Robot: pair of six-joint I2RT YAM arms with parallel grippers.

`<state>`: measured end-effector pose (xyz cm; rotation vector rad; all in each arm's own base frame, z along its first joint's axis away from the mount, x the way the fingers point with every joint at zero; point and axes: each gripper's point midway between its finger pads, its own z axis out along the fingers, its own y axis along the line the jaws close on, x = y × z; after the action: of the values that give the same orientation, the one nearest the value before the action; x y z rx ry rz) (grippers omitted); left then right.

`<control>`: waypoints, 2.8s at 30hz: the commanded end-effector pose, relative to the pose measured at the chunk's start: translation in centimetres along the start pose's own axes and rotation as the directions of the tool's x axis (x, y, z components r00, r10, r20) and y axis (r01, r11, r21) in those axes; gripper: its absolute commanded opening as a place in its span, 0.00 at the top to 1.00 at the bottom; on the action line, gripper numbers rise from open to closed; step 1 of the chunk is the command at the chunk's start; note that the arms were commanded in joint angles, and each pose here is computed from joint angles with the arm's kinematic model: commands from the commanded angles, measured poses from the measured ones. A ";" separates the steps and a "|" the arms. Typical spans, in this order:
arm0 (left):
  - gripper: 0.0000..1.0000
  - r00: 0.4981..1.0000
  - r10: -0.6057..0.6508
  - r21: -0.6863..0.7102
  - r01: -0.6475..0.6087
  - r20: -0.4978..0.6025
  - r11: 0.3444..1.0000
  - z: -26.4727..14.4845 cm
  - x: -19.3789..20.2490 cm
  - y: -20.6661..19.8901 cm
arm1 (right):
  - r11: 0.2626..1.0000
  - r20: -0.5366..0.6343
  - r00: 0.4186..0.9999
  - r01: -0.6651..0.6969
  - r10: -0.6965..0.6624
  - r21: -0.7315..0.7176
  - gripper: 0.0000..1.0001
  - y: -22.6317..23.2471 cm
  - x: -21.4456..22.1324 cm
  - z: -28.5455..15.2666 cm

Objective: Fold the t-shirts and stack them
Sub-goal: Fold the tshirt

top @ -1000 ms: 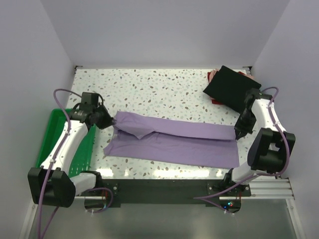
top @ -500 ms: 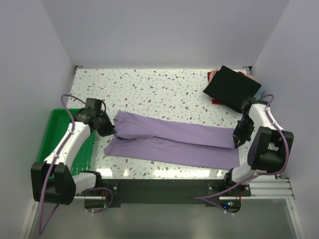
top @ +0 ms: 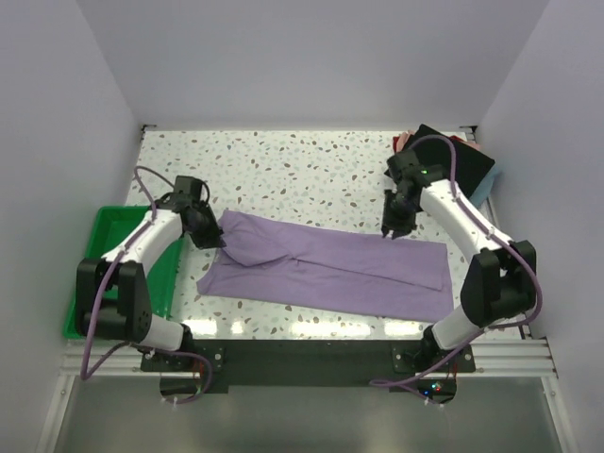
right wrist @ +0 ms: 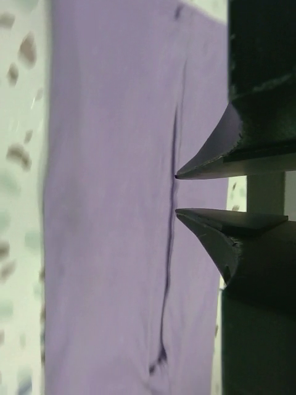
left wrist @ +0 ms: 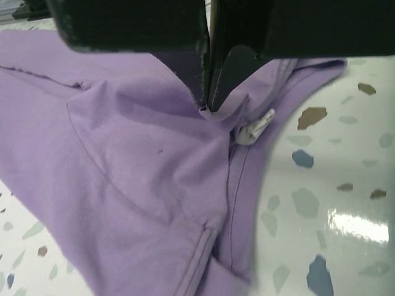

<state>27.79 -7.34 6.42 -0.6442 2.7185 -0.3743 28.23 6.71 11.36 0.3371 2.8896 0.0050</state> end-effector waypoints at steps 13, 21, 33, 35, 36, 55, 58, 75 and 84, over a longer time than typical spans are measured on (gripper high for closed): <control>1.00 0.993 0.061 0.061 -0.067 0.102 0.996 3.5 -8.2 -3.5 | 0.775 0.176 0.906 0.420 -0.384 -0.472 0.77 29.7 6.3 -0.7; 1.00 0.996 0.065 0.091 -0.070 0.061 0.993 4.0 -7.5 -3.4 | 0.731 0.252 0.879 0.476 -0.404 -0.489 0.75 34.7 9.4 1.4; 1.00 0.996 0.083 0.136 -0.088 0.040 0.987 4.1 -7.2 -3.9 | 0.760 0.231 0.862 0.507 -0.452 -0.406 0.71 35.6 12.0 5.0; 1.00 0.996 0.085 0.139 -0.089 0.037 0.986 4.1 -7.1 -3.9 | 0.768 0.227 0.862 0.508 -0.454 -0.391 0.70 35.4 12.0 5.3; 1.00 0.995 0.087 0.142 -0.092 0.041 0.986 3.9 -7.1 -4.0 | 0.771 0.223 0.864 0.504 -0.452 -0.389 0.70 35.4 12.0 5.5; 1.00 0.994 0.097 0.182 -0.104 0.048 0.978 3.1 -7.1 -4.4 | 0.803 0.201 0.852 0.522 -0.483 -0.287 0.97 33.7 12.1 7.2; 1.00 0.994 0.094 0.191 -0.103 0.053 0.976 2.7 -7.0 -4.5 | 0.797 0.207 0.855 0.519 -0.476 -0.309 1.00 33.9 12.0 6.0; 1.00 0.993 0.038 0.162 -0.056 0.110 0.985 -1.5 -2.2 -3.3 | 0.782 0.165 0.863 0.503 -0.478 -0.368 1.00 29.5 9.3 -0.1; 1.00 0.996 0.016 0.077 -0.023 0.089 0.997 -3.3 4.1 -2.8 | 0.772 0.097 0.846 0.520 -0.524 -0.366 1.00 25.9 10.8 -0.4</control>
<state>25.74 -12.16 9.16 -0.4672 2.6275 -0.5041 25.56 35.56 8.56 -0.4700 2.7850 0.4436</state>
